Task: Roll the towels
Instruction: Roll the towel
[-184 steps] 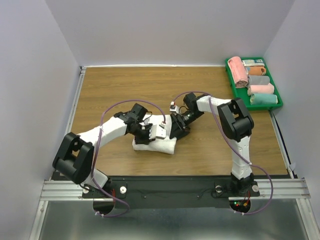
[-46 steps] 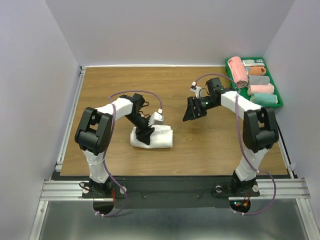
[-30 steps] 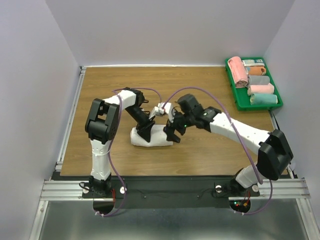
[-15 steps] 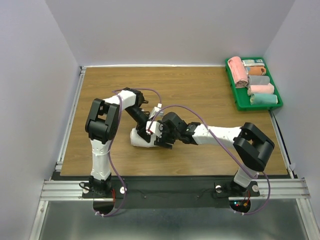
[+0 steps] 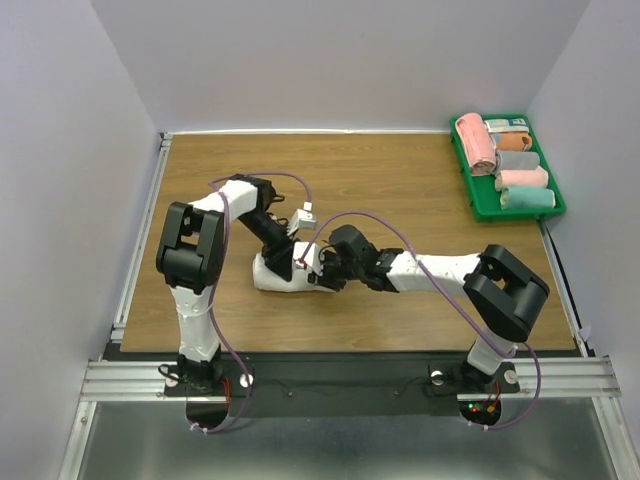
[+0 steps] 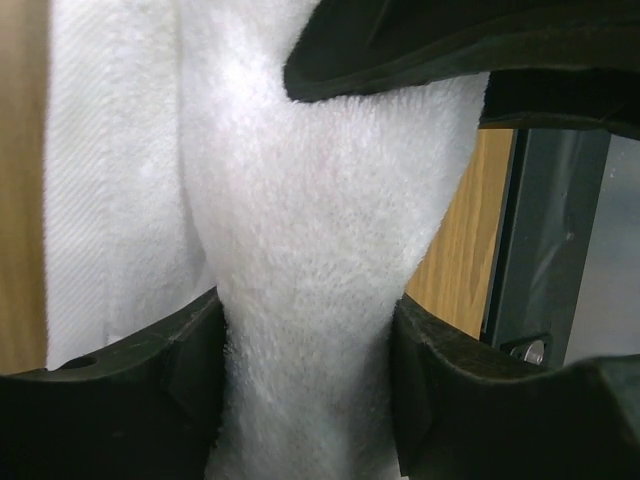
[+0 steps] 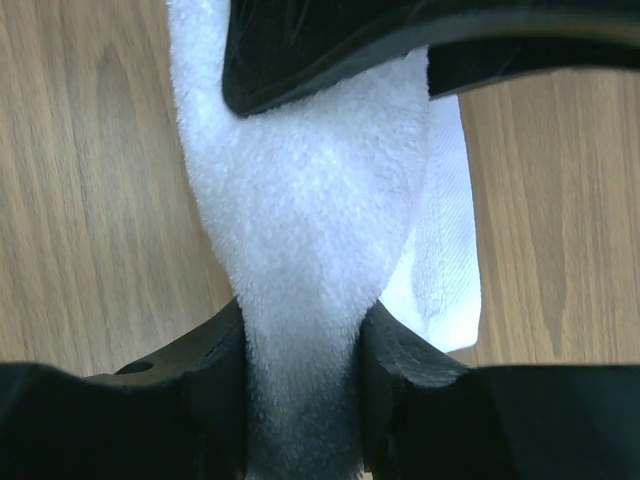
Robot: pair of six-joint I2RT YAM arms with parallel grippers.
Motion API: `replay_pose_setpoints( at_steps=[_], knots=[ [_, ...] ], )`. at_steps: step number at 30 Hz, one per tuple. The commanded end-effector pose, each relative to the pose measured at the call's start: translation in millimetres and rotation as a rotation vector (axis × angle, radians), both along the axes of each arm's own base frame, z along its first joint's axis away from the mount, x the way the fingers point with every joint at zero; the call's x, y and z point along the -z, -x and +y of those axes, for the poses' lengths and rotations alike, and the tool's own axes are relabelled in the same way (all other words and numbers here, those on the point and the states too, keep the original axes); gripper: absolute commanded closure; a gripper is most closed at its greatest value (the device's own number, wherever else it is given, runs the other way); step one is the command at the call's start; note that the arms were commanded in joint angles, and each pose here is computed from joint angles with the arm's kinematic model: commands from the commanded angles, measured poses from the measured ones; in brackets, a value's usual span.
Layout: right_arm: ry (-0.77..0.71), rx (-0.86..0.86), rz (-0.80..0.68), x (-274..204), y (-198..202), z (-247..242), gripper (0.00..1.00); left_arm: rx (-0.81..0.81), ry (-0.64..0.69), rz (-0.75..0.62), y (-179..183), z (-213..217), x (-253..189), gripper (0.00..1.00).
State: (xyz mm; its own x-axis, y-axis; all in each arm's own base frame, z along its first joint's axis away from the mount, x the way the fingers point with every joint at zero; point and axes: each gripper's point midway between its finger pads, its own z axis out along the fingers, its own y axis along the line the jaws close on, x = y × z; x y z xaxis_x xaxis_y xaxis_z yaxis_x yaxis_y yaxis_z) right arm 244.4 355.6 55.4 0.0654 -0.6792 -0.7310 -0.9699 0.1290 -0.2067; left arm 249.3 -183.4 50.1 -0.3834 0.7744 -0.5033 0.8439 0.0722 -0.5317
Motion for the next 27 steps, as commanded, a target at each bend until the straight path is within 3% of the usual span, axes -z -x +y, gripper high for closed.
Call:
replay_pose_setpoints(
  at_steps=[1,7,8,10,15,20,23,27],
  knots=[
    [0.266,0.004,0.323,71,63,-66,0.99,-0.047,-0.284,-0.236,-67,93,14,0.35],
    [0.269,0.029,0.456,73,66,-68,0.99,-0.239,-0.214,-0.373,-122,137,-39,0.31],
    [0.254,0.048,0.494,71,66,-66,0.99,-0.253,-0.198,-0.393,-124,139,-47,0.19],
    [0.213,0.061,0.570,66,62,-59,0.99,-0.268,-0.160,-0.439,-123,137,-62,0.18],
    [0.171,0.097,0.726,59,62,-54,0.99,-0.256,-0.130,-0.627,-98,129,-92,0.12],
    [0.144,0.094,0.830,54,61,-49,0.99,-0.095,-0.170,-0.820,-52,101,-85,0.07],
    [0.166,0.099,0.856,59,61,-51,0.99,-0.003,-0.130,-0.906,-30,76,-78,0.04],
    [0.166,0.097,0.896,60,63,-53,0.99,0.049,-0.101,-0.882,-10,56,-60,0.01]
  ],
)
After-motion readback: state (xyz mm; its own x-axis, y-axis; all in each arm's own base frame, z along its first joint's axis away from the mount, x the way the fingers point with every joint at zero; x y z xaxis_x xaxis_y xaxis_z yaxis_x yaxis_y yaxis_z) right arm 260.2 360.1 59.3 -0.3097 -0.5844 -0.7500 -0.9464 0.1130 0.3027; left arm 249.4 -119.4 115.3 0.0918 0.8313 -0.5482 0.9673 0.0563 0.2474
